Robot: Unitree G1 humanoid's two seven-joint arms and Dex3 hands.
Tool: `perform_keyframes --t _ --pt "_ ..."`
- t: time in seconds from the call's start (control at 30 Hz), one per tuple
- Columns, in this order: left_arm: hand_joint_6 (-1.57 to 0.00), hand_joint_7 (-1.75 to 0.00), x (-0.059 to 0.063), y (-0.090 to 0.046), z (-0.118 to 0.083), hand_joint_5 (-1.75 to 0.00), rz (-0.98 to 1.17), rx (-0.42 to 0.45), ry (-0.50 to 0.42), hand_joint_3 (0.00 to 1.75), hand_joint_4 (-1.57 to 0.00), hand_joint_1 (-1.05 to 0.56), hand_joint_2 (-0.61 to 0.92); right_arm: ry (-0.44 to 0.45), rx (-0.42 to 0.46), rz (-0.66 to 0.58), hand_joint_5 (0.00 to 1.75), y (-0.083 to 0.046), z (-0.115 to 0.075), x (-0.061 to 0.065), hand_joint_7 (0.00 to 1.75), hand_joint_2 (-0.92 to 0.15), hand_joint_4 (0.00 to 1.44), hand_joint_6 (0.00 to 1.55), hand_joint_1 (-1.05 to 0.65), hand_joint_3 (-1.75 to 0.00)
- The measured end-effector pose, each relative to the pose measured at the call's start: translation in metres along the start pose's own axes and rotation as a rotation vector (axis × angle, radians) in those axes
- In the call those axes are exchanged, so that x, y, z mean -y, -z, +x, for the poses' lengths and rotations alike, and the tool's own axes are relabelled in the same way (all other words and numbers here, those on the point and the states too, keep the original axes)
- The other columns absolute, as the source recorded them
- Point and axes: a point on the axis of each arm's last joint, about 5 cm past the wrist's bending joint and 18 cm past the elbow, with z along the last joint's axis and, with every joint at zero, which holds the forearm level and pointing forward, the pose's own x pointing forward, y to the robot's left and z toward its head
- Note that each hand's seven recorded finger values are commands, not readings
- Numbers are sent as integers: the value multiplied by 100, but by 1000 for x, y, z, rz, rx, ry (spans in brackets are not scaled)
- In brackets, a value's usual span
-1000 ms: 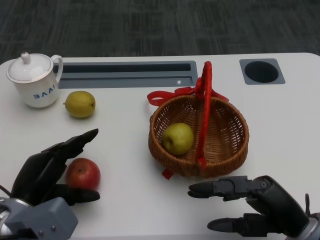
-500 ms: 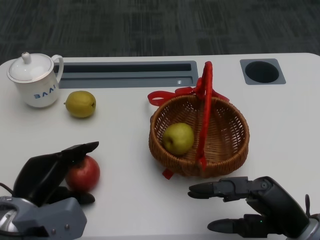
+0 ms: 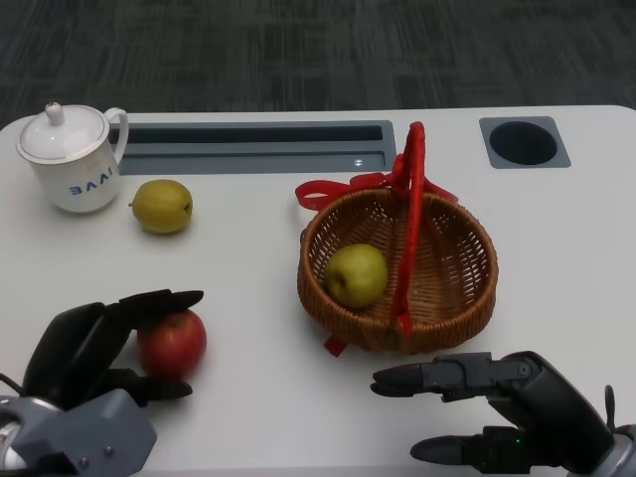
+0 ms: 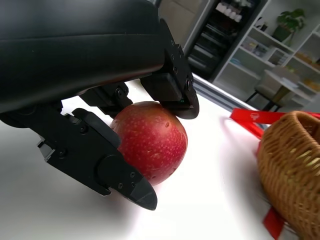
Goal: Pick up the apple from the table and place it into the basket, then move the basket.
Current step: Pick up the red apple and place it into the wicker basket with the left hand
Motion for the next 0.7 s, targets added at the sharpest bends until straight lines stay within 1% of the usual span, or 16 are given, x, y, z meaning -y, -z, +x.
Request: perform_keyframes --t 0.1,0.13,0.2,0.23,0.27,0.3,0.33,0.37,0.4,0.47,0.53,0.7 --pt "-111 -4 -2 -4 -1 -9 -24 71 -55 0 -123 -4 81 0 -2 2 0 0 0 0 0 -90 84 79 -31 0" --pt "-111 -3 -4 -5 -1 -20 -30 96 -79 0 -123 -4 80 0 -2 2 0 0 0 0 0 -91 84 79 -30 0" --pt "-113 -2 -8 -8 0 -71 -36 143 -129 1 -110 -6 79 -1 -3 2 0 0 0 0 0 -91 84 79 -30 0" --pt "-114 -1 -10 -10 0 -91 -38 166 -153 1 -101 -6 78 -1 -3 2 0 0 0 0 0 -91 84 79 -30 0" --pt "-114 -1 -11 -11 0 -96 -41 190 -175 0 -97 -5 78 -1 -3 2 0 0 0 0 0 -91 84 79 -30 0" --pt "-115 0 -13 -13 0 -83 -46 215 -195 0 -99 -5 77 -2 -3 3 0 0 0 0 0 -91 84 79 -30 0" --pt "-115 0 -14 -15 0 -63 -51 241 -212 0 -104 -5 77 -2 -4 3 0 0 0 0 0 -91 84 79 -30 0" --pt "-115 0 -16 -17 1 -47 -55 265 -227 0 -109 -5 77 -3 -4 4 0 0 0 0 0 -91 84 79 -30 0" --pt "-115 0 -17 -19 1 -35 -58 289 -242 0 -113 -5 77 -4 -5 4 0 0 0 0 0 -91 84 79 -30 0" --pt "-116 0 -21 -23 3 -26 -56 329 -272 0 -120 -6 77 -5 -5 4 0 0 1 0 0 -91 84 79 -30 0" --pt "-116 0 -24 -27 5 -23 -47 366 -303 0 -123 -6 76 -7 -6 3 0 0 1 -1 0 -91 84 79 -30 0" --pt "-115 0 -34 -38 11 -13 -46 451 -357 0 -120 -11 76 -5 -6 2 0 0 1 -1 0 -92 84 79 -29 0"
